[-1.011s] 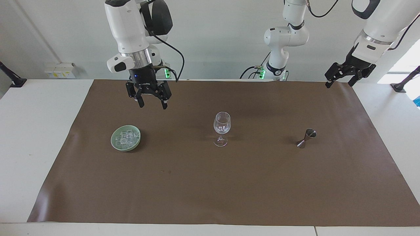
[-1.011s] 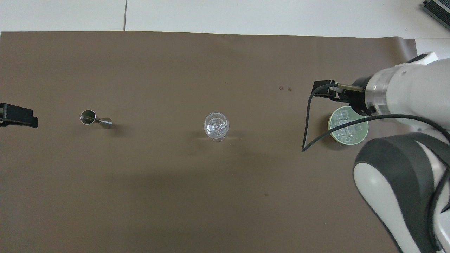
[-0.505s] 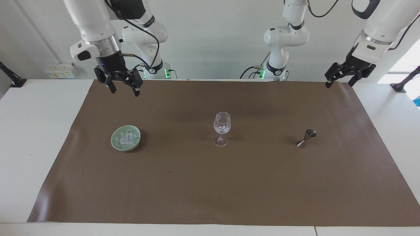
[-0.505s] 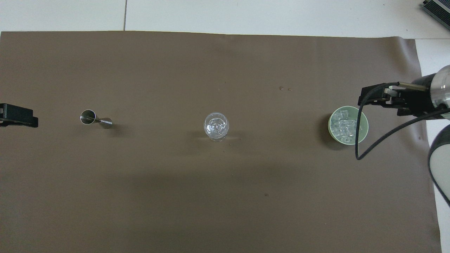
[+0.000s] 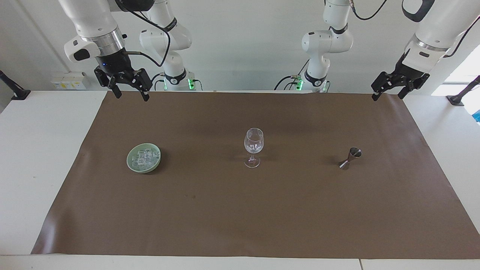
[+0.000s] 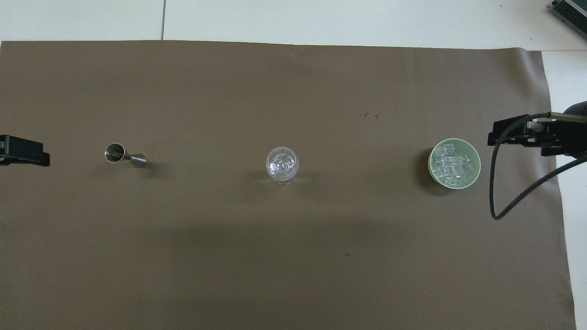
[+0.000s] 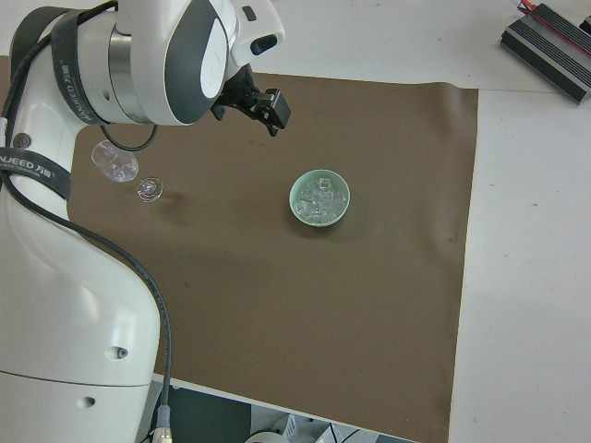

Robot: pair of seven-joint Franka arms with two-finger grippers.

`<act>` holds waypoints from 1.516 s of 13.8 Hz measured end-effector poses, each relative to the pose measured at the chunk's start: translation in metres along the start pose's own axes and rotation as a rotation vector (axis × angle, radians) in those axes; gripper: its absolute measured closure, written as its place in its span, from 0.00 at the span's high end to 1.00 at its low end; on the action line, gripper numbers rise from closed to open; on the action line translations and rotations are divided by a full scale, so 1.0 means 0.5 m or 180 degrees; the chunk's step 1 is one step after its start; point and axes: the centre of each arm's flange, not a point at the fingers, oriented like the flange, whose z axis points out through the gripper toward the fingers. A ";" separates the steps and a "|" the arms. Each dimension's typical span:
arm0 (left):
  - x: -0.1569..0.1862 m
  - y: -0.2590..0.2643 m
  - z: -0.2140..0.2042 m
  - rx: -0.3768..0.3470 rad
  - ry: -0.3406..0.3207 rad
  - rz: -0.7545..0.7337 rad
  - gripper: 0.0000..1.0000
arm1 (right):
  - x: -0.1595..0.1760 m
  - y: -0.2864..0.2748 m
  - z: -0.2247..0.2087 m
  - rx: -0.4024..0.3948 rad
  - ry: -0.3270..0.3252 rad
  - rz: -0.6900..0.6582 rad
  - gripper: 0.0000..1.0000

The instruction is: Pour wine and add ice with both arms

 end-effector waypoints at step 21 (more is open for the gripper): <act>0.000 0.000 0.000 0.0000 -0.0001 0.0000 1.00 | -0.025 0.024 0.019 -0.0102 -0.0160 -0.0095 1.00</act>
